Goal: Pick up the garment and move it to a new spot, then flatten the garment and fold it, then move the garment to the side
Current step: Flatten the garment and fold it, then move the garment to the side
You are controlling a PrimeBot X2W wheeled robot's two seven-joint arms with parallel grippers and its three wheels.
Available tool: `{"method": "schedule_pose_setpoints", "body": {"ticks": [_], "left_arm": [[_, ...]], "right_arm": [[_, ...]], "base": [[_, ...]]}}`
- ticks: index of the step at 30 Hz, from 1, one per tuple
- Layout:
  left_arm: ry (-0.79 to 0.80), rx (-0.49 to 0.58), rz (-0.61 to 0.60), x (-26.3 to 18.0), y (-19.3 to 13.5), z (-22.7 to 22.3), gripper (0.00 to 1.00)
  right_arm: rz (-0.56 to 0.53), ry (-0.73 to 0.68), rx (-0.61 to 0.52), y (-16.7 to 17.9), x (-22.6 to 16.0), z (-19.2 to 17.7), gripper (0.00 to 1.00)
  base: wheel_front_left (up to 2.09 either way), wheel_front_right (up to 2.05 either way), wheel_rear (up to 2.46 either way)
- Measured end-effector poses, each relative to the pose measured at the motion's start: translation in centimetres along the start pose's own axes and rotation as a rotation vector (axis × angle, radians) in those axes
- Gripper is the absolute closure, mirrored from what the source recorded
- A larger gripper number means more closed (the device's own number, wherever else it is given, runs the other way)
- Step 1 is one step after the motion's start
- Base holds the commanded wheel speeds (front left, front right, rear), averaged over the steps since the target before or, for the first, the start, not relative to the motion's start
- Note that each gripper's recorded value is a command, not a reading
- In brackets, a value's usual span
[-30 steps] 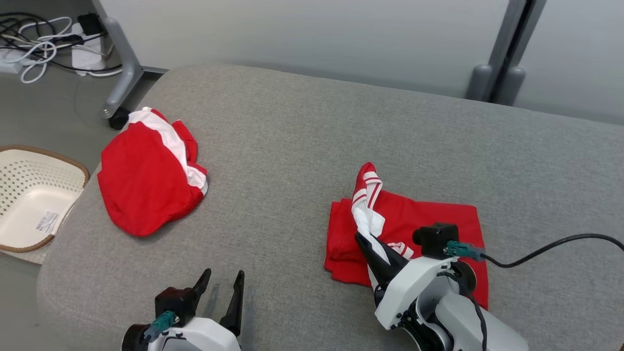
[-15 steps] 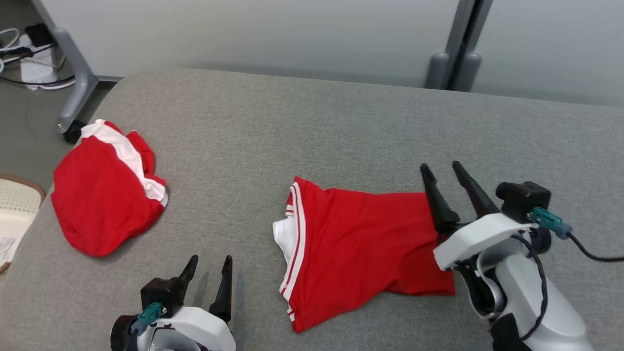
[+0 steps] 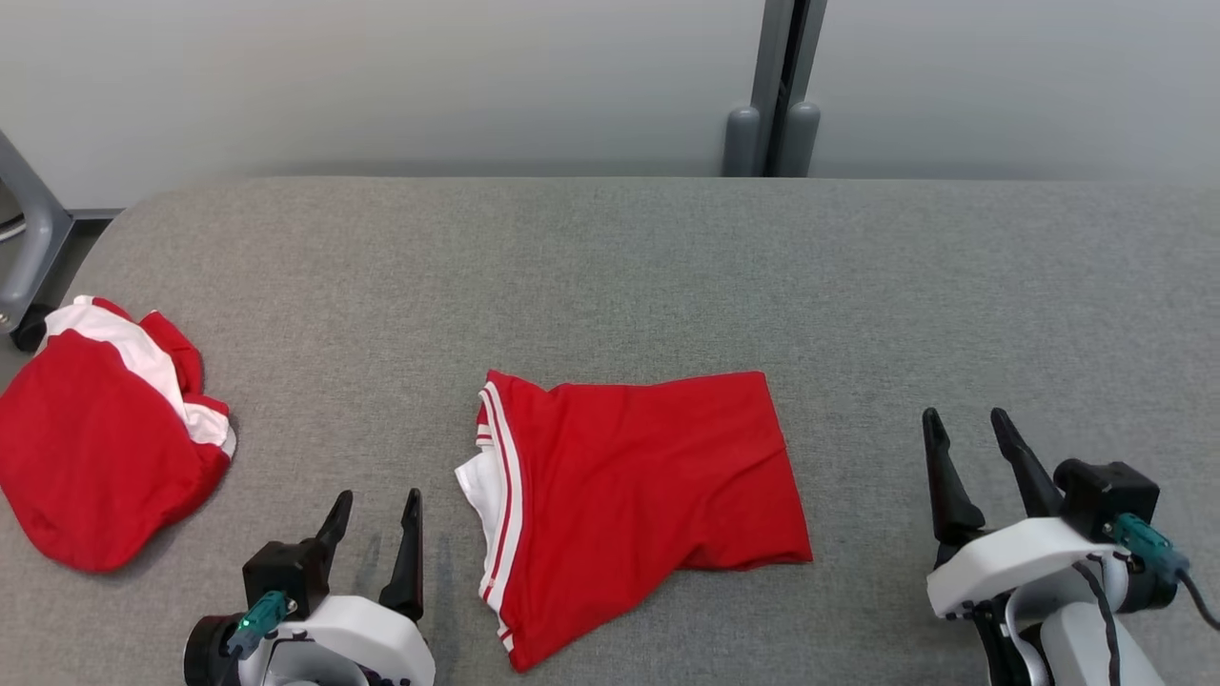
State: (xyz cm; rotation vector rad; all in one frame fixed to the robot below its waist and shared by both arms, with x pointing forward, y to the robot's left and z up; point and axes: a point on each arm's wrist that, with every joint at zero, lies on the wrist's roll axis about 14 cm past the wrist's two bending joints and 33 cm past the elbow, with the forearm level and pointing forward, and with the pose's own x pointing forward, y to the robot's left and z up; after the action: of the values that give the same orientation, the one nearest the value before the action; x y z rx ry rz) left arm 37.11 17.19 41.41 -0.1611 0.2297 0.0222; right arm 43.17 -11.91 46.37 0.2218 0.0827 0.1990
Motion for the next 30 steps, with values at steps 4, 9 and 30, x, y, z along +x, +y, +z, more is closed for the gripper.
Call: {"method": "schedule_pose_setpoints", "body": {"ticks": [4, 9, 30], "left_arm": [[-0.002, 0.005, -0.005, -0.4, -0.2, -0.1, 0.0], [-0.004, 0.014, -0.012, -1.6, -0.2, -0.3, 0.0], [-0.02, 0.026, -0.007, -3.6, 0.1, -0.5, 0.0]], "right_arm": [[-0.013, 0.014, 0.002, -0.3, -1.5, -0.5, 0.0], [-0.017, 0.021, -0.021, -0.3, -3.5, -0.7, 0.0], [-0.001, 0.051, -0.03, 0.5, -5.9, -2.0, 0.0]], "base": [[0.0, 0.0, 0.0], [0.0, 0.0, 0.0], [0.0, 0.0, 0.0]]}}
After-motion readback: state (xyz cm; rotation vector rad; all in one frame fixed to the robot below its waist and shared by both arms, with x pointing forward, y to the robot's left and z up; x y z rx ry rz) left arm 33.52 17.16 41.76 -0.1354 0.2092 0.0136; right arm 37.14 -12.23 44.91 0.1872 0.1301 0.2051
